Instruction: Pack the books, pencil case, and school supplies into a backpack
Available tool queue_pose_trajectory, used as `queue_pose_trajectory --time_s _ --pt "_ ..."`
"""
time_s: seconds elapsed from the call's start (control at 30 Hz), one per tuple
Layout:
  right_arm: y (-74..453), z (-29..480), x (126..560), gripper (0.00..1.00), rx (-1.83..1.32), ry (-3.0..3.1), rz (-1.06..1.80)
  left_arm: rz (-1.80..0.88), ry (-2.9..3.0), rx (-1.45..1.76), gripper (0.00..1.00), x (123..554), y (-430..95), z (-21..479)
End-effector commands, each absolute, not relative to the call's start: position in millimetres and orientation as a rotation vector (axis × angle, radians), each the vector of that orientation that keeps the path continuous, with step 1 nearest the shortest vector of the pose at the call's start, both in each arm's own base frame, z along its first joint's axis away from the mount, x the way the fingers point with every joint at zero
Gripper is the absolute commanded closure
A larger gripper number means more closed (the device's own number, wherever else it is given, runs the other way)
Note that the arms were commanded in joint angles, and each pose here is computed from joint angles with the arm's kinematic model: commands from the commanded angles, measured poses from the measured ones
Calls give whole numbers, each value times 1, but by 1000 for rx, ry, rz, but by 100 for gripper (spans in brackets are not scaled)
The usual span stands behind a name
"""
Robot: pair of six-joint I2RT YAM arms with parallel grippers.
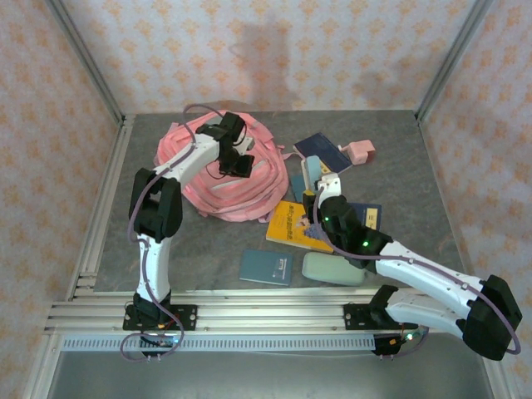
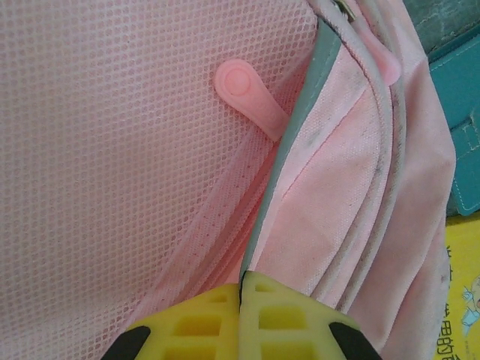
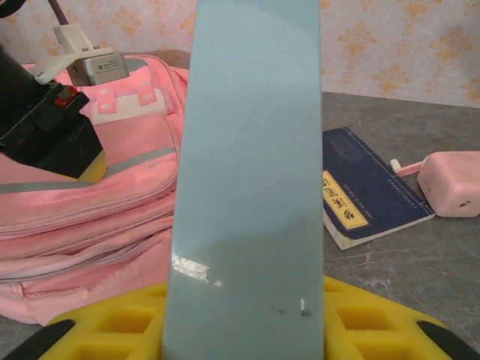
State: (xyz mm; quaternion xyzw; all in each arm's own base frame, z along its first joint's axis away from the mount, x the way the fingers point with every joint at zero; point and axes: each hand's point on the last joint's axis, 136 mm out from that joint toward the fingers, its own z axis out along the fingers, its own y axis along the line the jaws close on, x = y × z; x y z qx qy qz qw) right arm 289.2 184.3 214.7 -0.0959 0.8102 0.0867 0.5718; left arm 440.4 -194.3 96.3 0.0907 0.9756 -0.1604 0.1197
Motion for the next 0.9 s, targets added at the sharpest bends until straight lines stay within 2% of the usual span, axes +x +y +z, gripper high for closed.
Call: queue_pose_trajectory --time_s 0.0,0.3,0.43,0.57,0.7,0.8,0.83,0.87 --pt "187 234 293 92 -173 1868 258 -455 2793 237 100 438 -192 124" --pt "213 244 297 91 -89 1969 465 -498 2514 10 100 440 -165 244" --pt "231 242 307 93 -67 2016 540 -511 2440 -42 100 431 -154 283" --pt "242 234 323 97 5 2056 628 -515 2401 -54 100 424 -150 302" --pt "237 218 336 100 104 2104 667 -532 2503 9 100 419 -159 276" --pt "237 206 338 100 110 2128 696 -444 2624 100 71 423 -164 234" --pt "236 204 337 100 100 2133 693 -418 2657 134 64 425 -166 220" --pt "236 203 336 100 92 2134 689 -396 2679 159 60 427 -167 208"
